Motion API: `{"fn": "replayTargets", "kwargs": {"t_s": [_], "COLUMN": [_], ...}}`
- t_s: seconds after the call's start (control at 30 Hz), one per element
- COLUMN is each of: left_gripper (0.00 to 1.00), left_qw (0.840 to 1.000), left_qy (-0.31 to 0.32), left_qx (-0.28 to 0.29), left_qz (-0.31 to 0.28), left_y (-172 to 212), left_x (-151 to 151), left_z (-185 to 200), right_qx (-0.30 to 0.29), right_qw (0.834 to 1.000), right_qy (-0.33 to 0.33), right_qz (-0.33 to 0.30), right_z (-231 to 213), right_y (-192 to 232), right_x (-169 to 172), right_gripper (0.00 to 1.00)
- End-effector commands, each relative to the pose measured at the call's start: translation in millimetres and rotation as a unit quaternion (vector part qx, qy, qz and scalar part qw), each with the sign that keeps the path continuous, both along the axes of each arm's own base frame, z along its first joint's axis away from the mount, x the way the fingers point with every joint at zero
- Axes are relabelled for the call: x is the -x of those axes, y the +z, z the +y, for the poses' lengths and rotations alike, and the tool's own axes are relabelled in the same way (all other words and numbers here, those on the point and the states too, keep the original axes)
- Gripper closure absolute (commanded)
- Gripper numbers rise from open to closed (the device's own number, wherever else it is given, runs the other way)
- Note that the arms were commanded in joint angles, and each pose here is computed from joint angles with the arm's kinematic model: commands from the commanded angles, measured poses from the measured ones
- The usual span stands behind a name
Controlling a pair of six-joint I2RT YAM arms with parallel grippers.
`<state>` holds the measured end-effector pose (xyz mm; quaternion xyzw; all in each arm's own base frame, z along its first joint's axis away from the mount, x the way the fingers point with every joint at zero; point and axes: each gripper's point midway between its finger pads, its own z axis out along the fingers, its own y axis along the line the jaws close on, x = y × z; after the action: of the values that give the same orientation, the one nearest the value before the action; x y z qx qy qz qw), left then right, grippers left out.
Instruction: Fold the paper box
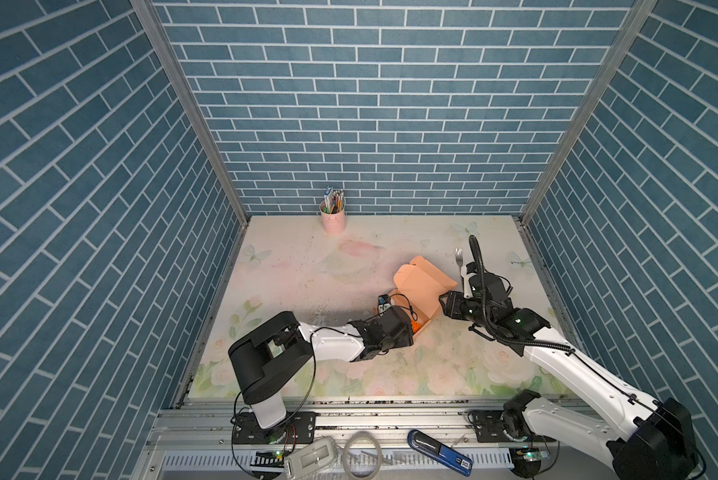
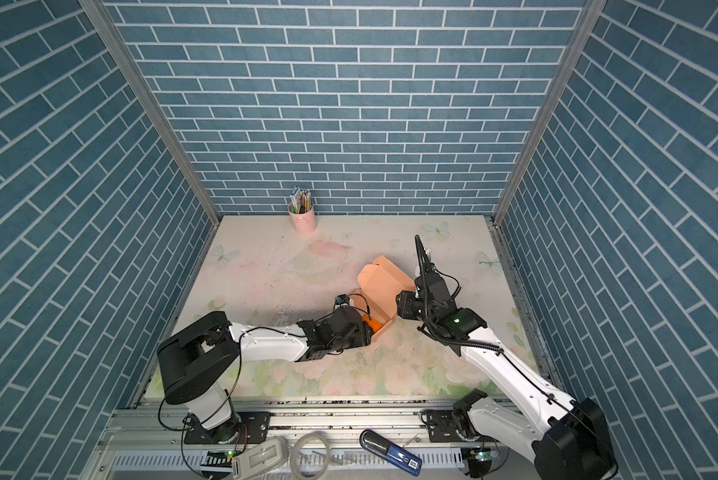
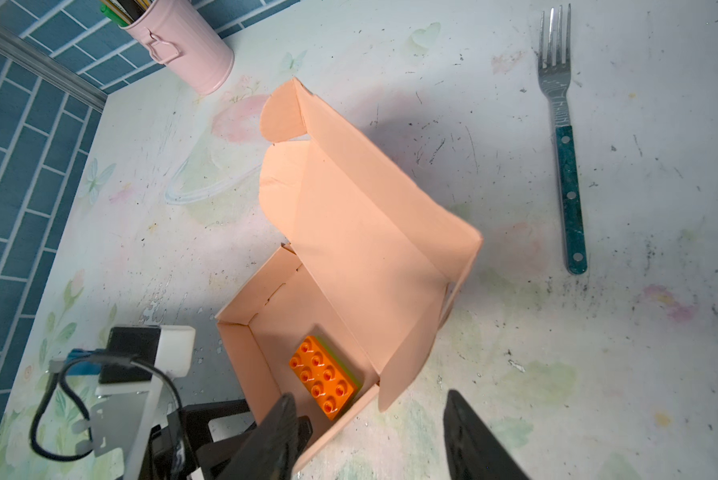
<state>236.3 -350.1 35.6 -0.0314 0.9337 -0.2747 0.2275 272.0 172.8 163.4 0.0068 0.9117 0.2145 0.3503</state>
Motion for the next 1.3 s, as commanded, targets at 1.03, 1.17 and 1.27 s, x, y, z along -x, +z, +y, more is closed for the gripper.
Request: {"fn": "replayTargets", "kwargs": {"t_s": [1.03,1.17,1.27], "left_gripper": [0.14,0.14,0.14], "left_qw": [0.991,0.991,0.989], "left_qy": [0.01,0.03,0.027], "left_qx": [-0.106,-0.093,-0.094], "left_qz": [-0.086,-0.096,-0.115], "left_y": [50.2,65.6,77.2], "left_x": [-4.0,-25.3,-44.8], "left_z": [87.0,116.8,131.6], "right_qx": [0.023,0.033,0.039], "right_qw": [0.999,0.999,0.999], "right_qy": [-0.027,-0.007,0.002], "right_qz": [0.004,-0.009,-0.017], "right_z": [12.2,17.9,21.3], "right_y": [-36.8,-29.6,-26.3], "right_x": [-38.7,-45.0,-49.8], "right_gripper": [0.95,0.96,0.98]}}
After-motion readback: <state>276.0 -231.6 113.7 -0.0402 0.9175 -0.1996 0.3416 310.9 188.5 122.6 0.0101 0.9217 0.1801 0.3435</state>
